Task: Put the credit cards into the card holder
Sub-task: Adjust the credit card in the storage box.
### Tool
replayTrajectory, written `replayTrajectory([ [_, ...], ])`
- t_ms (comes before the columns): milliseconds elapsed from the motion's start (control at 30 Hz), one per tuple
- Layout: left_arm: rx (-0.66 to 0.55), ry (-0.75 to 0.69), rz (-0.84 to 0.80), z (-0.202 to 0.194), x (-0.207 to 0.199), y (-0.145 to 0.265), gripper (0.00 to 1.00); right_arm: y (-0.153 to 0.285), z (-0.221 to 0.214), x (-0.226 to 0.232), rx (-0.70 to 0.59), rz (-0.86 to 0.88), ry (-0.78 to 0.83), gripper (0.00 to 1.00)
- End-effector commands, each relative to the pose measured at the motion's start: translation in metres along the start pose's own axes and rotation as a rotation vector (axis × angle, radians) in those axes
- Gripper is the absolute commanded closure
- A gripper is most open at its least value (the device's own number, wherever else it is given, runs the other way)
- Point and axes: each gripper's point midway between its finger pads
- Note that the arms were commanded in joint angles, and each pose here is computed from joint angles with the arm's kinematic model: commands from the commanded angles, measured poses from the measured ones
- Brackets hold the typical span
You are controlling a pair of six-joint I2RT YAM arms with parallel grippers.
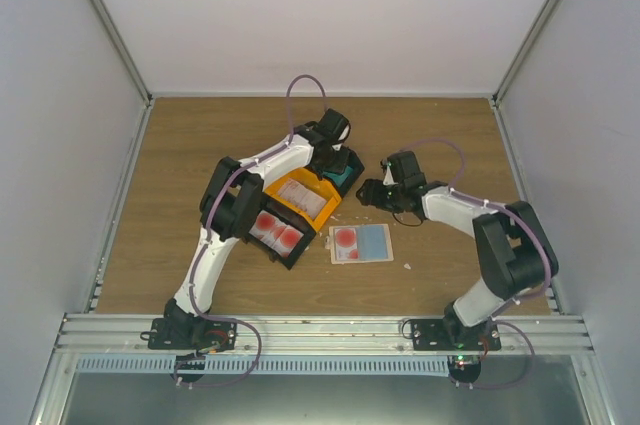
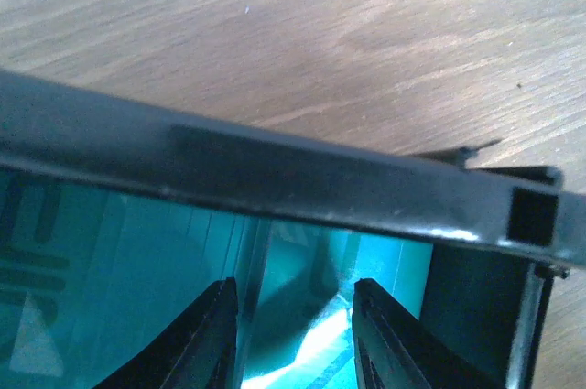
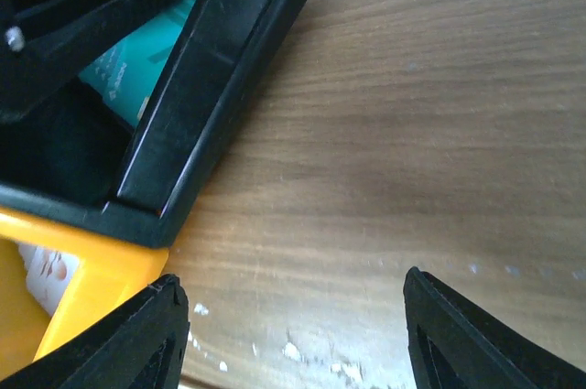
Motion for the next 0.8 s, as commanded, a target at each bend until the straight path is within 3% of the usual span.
replayTrajectory([
  [0, 0.057, 0.016, 0.022, -0.010, 0.007, -0.006, 0.61, -0.015, 0.017, 0.010, -0.001, 0.030, -0.016, 0.35],
  [200, 0.106, 0.015, -0.010, -0.015, 0.002, -0.012, 0.58, -0.030, 0.019, 0.013, 0.055, 0.025, -0.002, 0.36],
  [433, 0.122, -0.006, -0.111, -0.014, -0.017, -0.011, 0.70, -0.037, 0.012, 0.019, 0.099, 0.066, 0.005, 0.36],
  [767, 0.064, -0.021, -0.199, 0.006, -0.035, 0.018, 0.74, -0.044, 0.002, 0.021, 0.139, 0.096, 0.013, 0.39],
])
Point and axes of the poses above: each gripper's point midway between its finger pads, its own y axis back along the fingers, its own x axis along the line the jaws close on, z = x × y, and after that the axes turned 2 degrees about -y, right-handed
